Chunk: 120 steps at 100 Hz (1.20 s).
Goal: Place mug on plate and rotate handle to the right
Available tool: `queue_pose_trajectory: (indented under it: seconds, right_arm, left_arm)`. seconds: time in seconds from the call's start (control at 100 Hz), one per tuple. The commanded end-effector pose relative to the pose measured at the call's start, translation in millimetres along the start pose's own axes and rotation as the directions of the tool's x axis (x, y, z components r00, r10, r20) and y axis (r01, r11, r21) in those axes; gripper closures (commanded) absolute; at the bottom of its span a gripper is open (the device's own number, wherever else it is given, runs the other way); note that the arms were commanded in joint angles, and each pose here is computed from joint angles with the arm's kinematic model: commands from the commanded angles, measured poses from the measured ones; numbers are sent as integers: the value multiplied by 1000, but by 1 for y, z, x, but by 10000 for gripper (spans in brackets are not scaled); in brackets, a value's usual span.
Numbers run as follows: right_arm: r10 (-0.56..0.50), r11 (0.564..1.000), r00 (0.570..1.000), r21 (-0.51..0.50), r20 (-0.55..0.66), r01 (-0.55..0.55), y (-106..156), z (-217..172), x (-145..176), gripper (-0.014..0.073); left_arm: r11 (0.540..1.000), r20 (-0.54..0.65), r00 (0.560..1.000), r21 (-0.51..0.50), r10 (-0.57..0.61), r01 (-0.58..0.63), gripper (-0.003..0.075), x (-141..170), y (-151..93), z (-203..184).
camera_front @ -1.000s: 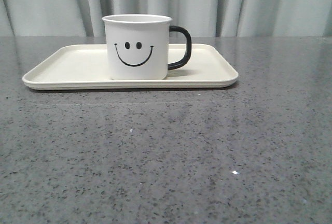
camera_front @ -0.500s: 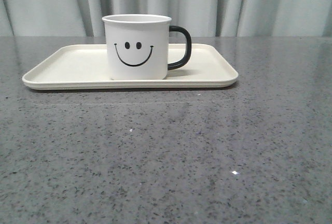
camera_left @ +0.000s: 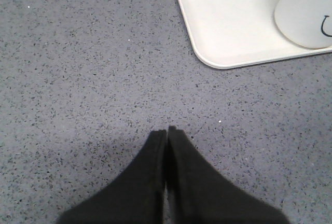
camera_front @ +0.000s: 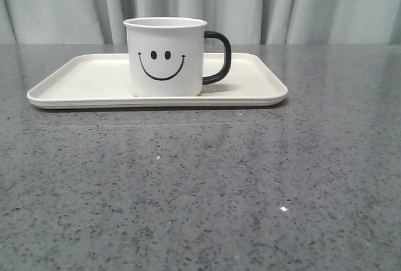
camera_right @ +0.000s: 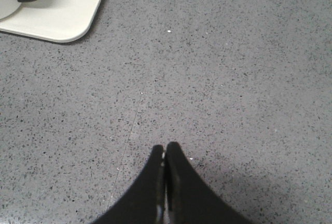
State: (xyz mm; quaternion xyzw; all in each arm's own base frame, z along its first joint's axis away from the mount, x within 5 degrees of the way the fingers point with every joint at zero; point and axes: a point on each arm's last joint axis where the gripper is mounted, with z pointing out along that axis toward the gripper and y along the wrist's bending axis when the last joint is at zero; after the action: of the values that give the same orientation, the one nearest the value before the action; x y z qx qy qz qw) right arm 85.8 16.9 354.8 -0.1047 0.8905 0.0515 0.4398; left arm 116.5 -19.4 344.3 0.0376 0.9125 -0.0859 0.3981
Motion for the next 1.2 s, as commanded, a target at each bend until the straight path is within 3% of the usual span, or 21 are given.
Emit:
queue_pose_trajectory:
  seconds: [0.0,0.83,0.97,1.09,1.19]
  right_arm:
    - [-2,1000,997,14,75,1,-1,-5,-10,661]
    - [-2,1000,997,14,75,1,-1,-5,-10,661]
    - [-2,1000,997,14,75,1,-1,-5,-10,661]
    - [-2,1000,997,14,75,1,-1,-5,-10,661]
    - [-2,1000,997,14,75,1,-1,-5,-10,661]
  left_arm:
    - [1000,84,996,7,-7,7,740,-10,-2,-6]
    - [1000,82,997,-8,3,-3,740,-5,1,-1]
    - [999,262,965,-43,20,-9,740,-1,5,4]
    - [999,466,885,-52,28,-4,740,9,8,8]
    - [999,567,823,-51,35,-7,740,26,10,15]
